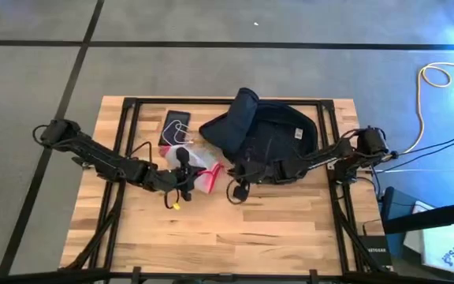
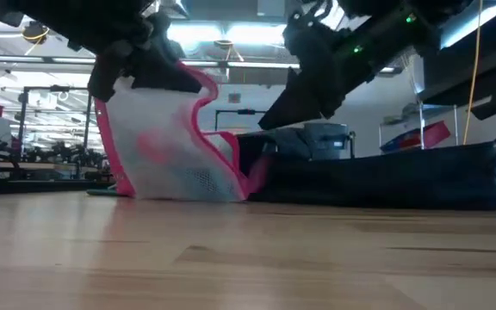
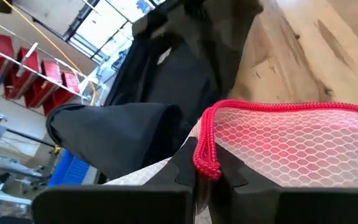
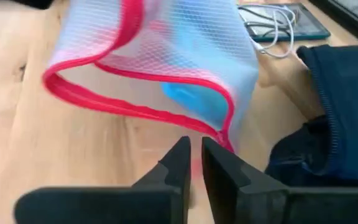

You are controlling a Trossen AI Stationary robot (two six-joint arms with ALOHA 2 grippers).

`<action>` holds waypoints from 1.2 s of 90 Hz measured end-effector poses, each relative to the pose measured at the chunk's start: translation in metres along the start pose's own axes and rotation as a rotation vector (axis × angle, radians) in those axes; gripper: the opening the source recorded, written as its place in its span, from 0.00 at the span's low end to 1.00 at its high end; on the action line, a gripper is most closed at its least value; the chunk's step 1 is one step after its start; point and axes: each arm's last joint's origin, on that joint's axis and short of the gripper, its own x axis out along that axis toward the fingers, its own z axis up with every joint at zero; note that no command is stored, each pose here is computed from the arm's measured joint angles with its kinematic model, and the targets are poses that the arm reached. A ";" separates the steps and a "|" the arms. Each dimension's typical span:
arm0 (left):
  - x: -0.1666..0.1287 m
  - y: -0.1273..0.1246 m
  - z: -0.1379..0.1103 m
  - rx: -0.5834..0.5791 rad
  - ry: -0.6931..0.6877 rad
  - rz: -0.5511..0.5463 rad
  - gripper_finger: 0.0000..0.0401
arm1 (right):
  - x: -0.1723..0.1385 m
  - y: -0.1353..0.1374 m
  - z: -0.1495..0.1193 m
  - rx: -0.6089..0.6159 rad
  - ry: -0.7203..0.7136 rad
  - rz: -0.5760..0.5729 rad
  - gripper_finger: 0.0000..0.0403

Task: Unpack backpack
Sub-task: Remove the red charger adapter from the transparent zip bag

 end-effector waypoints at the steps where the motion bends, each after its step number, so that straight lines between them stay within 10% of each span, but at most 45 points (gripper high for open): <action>1: 0.000 0.000 0.000 -0.003 -0.001 -0.001 0.00 | 0.000 0.001 0.000 -0.005 -0.001 -0.002 0.08; 31: 0.003 0.002 0.003 -0.108 -0.057 -0.088 0.07 | -0.008 0.017 0.005 -0.071 -0.040 -0.012 0.30; 71: 0.006 0.022 0.006 -0.314 -0.063 -0.107 0.58 | -0.010 0.024 0.015 -0.279 -0.014 0.060 0.41; 93: 0.011 0.027 -0.007 -0.264 0.045 -0.068 0.64 | -0.009 0.029 0.008 -0.365 0.038 0.263 0.41; 108: 0.009 0.029 -0.021 -0.300 0.197 0.049 0.62 | 0.012 0.025 -0.010 -0.196 0.182 0.421 0.41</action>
